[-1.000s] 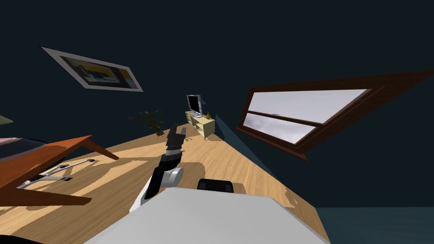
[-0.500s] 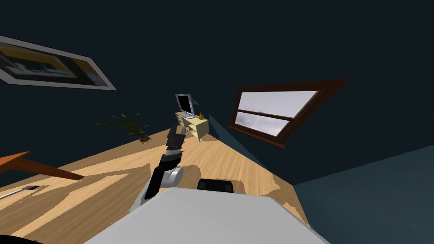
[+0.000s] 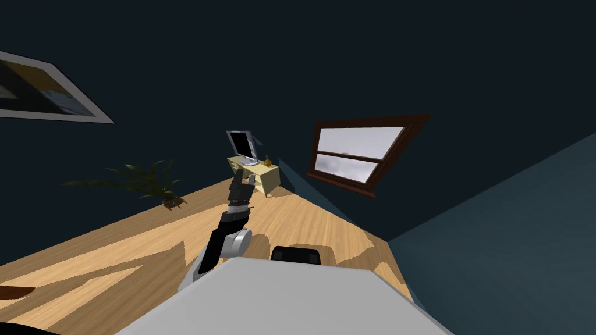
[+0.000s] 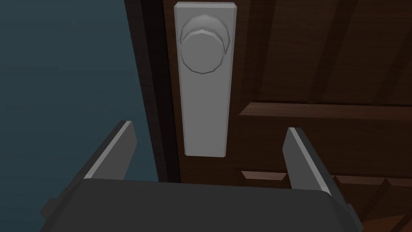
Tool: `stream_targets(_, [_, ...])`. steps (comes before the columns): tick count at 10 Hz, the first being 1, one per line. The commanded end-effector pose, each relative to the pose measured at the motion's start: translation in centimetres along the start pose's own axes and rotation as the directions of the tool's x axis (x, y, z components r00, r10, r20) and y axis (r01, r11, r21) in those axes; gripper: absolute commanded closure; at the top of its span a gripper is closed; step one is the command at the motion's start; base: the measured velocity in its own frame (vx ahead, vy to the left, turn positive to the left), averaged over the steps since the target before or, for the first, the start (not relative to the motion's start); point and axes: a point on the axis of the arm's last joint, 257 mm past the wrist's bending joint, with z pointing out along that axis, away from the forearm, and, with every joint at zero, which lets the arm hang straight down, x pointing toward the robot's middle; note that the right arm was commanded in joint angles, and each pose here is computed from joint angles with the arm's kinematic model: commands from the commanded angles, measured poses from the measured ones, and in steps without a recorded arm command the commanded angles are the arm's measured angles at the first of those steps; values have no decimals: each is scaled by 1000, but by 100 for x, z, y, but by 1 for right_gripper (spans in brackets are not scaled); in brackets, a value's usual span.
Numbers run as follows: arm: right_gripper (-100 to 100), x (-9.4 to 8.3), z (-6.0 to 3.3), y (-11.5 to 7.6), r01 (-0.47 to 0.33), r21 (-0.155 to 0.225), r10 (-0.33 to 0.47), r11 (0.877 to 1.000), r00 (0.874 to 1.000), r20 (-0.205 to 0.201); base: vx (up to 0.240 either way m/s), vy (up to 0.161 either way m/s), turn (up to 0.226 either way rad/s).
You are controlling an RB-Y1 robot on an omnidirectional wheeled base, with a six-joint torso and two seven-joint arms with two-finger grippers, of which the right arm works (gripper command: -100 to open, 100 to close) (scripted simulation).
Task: Pull the door open
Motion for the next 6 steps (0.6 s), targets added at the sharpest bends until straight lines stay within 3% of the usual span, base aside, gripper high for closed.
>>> stream_targets(1, [-100,11,4,-9,-3,23,3,1000,1000,-7,199,2,-172])
stream_targets(6, [-100,48,12,-29,-1,102,4,995,1000,-27,153,-39,-172])
